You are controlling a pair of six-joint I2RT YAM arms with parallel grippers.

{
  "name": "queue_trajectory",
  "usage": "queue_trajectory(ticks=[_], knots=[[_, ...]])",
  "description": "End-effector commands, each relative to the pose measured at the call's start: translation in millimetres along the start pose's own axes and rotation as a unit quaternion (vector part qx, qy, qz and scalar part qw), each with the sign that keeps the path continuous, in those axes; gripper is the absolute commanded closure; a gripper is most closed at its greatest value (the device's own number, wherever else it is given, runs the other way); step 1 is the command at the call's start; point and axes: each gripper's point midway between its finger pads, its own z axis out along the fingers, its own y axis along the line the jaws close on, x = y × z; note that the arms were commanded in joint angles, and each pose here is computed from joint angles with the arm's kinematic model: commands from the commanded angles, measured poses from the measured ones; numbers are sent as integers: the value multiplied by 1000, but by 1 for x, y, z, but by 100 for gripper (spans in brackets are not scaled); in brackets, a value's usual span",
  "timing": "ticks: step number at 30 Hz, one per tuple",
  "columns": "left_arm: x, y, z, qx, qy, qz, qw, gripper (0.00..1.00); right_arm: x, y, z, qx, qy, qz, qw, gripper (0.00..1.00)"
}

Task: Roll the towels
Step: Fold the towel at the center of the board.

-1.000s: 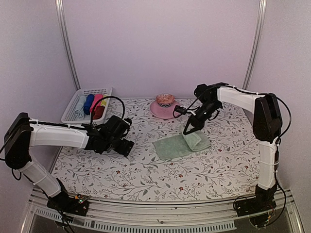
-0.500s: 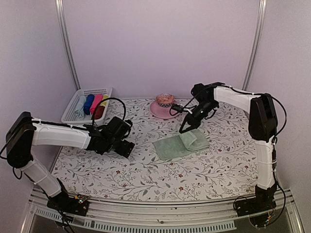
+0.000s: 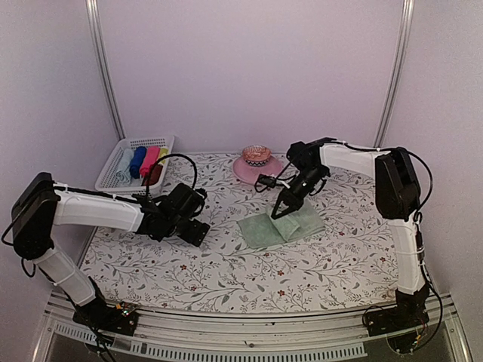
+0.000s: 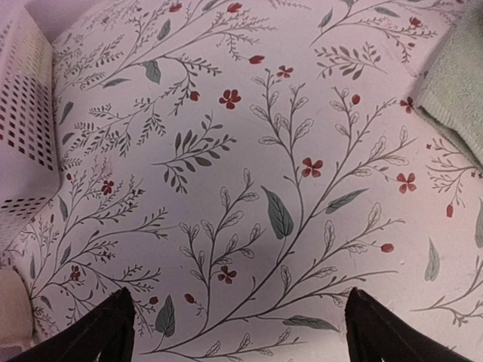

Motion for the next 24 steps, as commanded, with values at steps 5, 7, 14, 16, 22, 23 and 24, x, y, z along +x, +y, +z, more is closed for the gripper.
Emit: queue_trajectory(ticks=[5,7,14,16,22,23,24], knots=[[1,-10,2,11,-1,3,1000,3,-5,-3,16,-7,-3,-6,1000,96],[0,-10,3,11,-1,3,1000,3,-8,-2,17,-7,-7,-10,1000,96],[0,-12,4,13,0,5,1000,3,-21,1,18,-9,-14,-20,1000,96],[0,-12,4,14,0,5,1000,3,-22,2,22,-11,-12,-20,1000,96],[2,-12,4,13,2,6,1000,3,-22,4,32,-18,-7,-22,1000,95],[2,-13,4,14,2,6,1000,3,-23,4,32,-18,-7,-24,1000,96],[2,-13,4,15,2,6,1000,3,-24,5,33,-18,-8,-25,1000,95]])
